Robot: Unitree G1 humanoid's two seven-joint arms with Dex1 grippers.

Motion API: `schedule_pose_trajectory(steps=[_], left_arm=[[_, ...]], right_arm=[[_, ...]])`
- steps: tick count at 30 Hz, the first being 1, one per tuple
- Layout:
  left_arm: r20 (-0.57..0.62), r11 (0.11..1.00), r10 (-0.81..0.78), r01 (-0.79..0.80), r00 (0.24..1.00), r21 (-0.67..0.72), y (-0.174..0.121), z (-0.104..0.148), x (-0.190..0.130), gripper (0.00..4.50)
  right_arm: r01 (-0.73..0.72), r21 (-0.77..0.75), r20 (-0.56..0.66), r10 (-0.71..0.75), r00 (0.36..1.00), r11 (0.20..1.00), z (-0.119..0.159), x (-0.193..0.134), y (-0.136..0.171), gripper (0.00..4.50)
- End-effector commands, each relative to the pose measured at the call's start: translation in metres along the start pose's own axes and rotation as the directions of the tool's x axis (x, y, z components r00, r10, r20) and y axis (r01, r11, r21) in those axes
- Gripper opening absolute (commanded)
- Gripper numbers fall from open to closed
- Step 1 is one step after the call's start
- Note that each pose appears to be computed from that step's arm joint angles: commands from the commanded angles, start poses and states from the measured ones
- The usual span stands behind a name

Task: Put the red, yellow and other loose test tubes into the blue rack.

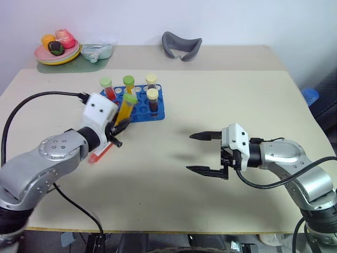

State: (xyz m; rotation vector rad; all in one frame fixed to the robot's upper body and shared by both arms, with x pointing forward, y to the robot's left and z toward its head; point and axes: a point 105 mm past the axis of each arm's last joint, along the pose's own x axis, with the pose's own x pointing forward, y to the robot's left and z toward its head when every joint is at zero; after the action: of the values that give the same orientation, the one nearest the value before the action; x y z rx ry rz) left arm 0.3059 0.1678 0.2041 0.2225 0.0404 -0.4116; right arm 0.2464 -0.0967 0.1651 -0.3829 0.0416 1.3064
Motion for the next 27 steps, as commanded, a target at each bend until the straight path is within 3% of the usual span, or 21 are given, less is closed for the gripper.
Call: schedule_pose_trajectory(steps=[1,7,11,18,27], left_arm=[[0.260,0.968,0.247,-0.251,0.934,-0.021,0.041,0.033,-0.003,1.07],[0.379,0.911,0.395,-0.409,0.837,-0.047,0.044,0.022,0.020,1.07],[0.453,0.929,0.345,-0.369,0.822,-0.037,0.028,0.014,0.036,1.07],[0.479,0.968,0.241,-0.247,0.844,-0.053,0.005,-0.008,0.058,1.07],[0.464,0.971,0.236,-0.226,0.854,-0.079,-0.001,-0.023,0.080,1.07]], right_arm=[[-0.023,-0.006,0.044,0.023,0.999,1.000,0.008,0.007,0.008,4.50],[-0.008,0.015,0.057,0.007,0.998,1.000,0.007,0.012,0.006,4.50],[-0.001,0.024,0.062,0.000,0.998,1.000,0.007,0.014,0.006,4.50],[0.023,0.031,0.061,-0.025,0.998,0.999,0.008,0.012,0.007,4.50],[0.038,0.036,0.058,-0.040,0.997,0.999,0.008,0.011,0.005,4.50]])
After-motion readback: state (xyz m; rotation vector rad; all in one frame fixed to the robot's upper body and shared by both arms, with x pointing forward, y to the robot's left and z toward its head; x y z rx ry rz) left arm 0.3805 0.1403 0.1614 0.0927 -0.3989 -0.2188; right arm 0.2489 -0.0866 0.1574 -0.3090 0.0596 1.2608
